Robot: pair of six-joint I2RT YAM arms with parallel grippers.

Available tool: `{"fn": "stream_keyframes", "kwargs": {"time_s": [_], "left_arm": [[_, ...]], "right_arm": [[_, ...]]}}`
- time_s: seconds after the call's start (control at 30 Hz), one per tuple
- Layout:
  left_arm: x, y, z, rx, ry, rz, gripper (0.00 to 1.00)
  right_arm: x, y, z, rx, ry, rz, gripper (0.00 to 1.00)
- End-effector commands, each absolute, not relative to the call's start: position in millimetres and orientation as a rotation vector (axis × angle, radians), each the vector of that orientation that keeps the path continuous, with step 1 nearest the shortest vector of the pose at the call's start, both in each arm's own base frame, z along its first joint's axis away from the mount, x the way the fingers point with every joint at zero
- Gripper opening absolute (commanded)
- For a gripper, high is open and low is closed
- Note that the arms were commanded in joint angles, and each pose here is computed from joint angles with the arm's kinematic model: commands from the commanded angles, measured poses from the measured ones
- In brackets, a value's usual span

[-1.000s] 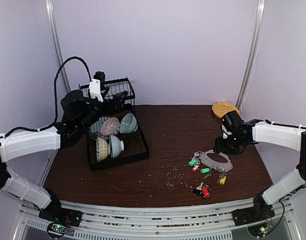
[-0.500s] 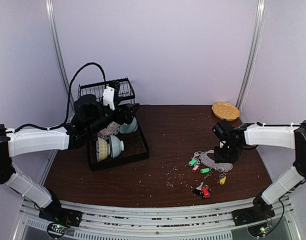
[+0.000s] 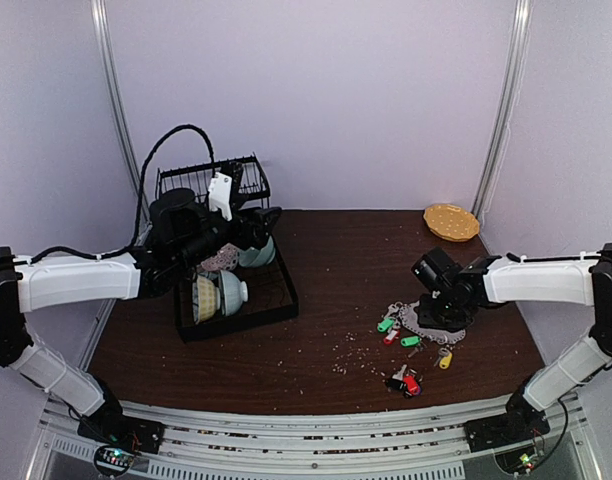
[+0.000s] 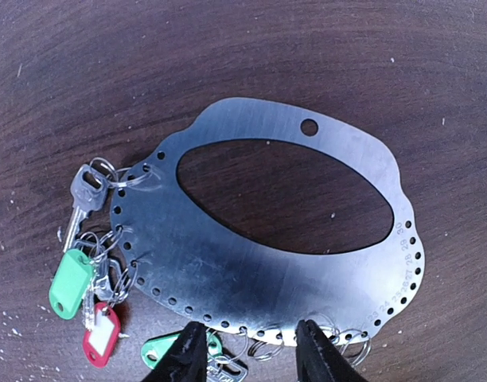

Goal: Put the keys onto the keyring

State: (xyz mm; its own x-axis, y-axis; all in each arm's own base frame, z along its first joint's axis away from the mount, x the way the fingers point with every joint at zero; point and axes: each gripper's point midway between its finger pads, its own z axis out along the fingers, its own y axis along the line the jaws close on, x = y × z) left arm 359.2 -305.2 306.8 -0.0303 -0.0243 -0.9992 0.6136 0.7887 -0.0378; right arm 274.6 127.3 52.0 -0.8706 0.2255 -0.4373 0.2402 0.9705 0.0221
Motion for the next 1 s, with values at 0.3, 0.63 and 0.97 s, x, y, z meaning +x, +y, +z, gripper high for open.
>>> {"fn": "stream_keyframes", "kwargs": {"time_s": [0.3, 0.63, 0.97], "left_arm": [[359, -311, 316, 0.507, 1.495, -0.542, 0.94], [358, -310, 316, 0.51, 1.493, -0.532, 0.94], [359, -311, 312, 0.515, 1.498, -0.523, 0.94]], "right_arm": [[256, 120, 51, 0.343, 2.66, -0.137, 0.29], [267, 118, 42, 0.6, 2.492, -0.002, 0.28], [255, 109, 30, 0.628, 2.507, -0.021, 0.21]]}}
